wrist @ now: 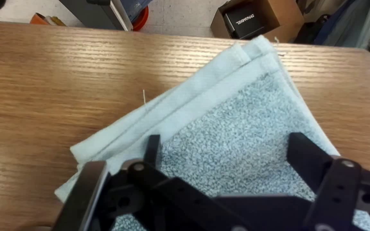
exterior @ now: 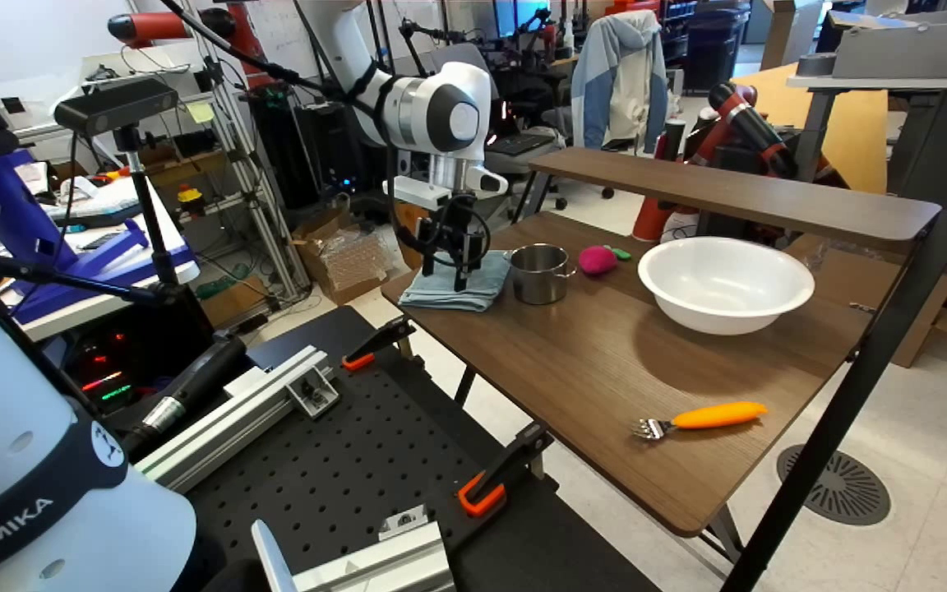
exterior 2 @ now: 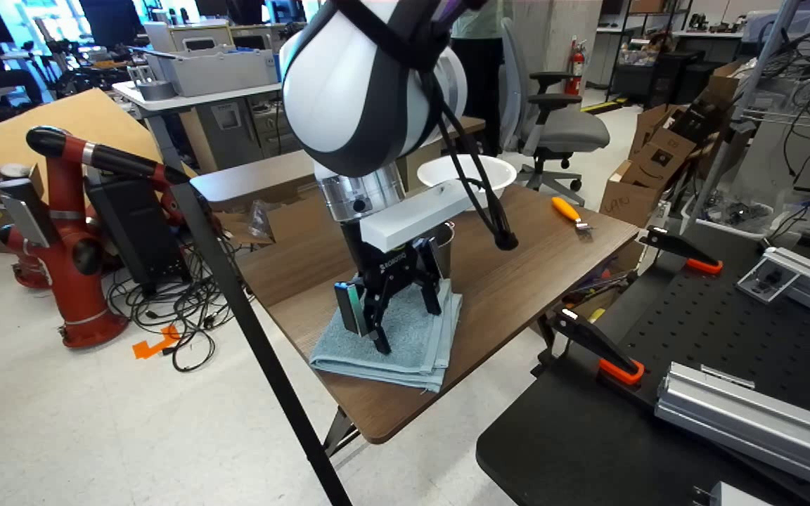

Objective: Move the towel to the middle of the table

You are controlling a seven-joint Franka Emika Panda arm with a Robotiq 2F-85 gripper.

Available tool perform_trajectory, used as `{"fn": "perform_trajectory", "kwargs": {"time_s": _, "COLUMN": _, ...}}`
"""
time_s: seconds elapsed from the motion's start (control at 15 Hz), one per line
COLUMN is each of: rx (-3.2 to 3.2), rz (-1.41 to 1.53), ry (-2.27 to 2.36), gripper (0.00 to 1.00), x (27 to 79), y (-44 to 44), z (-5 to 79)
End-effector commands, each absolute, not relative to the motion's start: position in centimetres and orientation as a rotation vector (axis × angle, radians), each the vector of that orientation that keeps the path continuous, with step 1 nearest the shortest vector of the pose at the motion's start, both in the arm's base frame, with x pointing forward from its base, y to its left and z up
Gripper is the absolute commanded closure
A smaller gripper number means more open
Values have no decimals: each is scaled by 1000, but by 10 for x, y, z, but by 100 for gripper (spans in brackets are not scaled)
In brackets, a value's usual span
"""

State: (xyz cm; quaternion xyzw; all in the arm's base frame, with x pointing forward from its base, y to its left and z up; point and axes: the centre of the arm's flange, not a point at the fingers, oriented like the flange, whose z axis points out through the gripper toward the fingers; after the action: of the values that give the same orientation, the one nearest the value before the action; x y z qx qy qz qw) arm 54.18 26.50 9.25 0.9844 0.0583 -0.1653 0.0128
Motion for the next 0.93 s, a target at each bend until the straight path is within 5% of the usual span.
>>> {"fn": "perform_trajectory", "kwargs": {"time_s": 0.0, "rx": 3036, "rz": -525, "ry": 145, "gripper": 0, "x": 557, "y": 269, "z": 87}}
{"fn": "perform_trajectory", "kwargs": {"time_s": 0.87, "rx": 3004, "rz": -591, "ry": 103, "gripper": 0, "x": 603, "y": 266, "z": 80}}
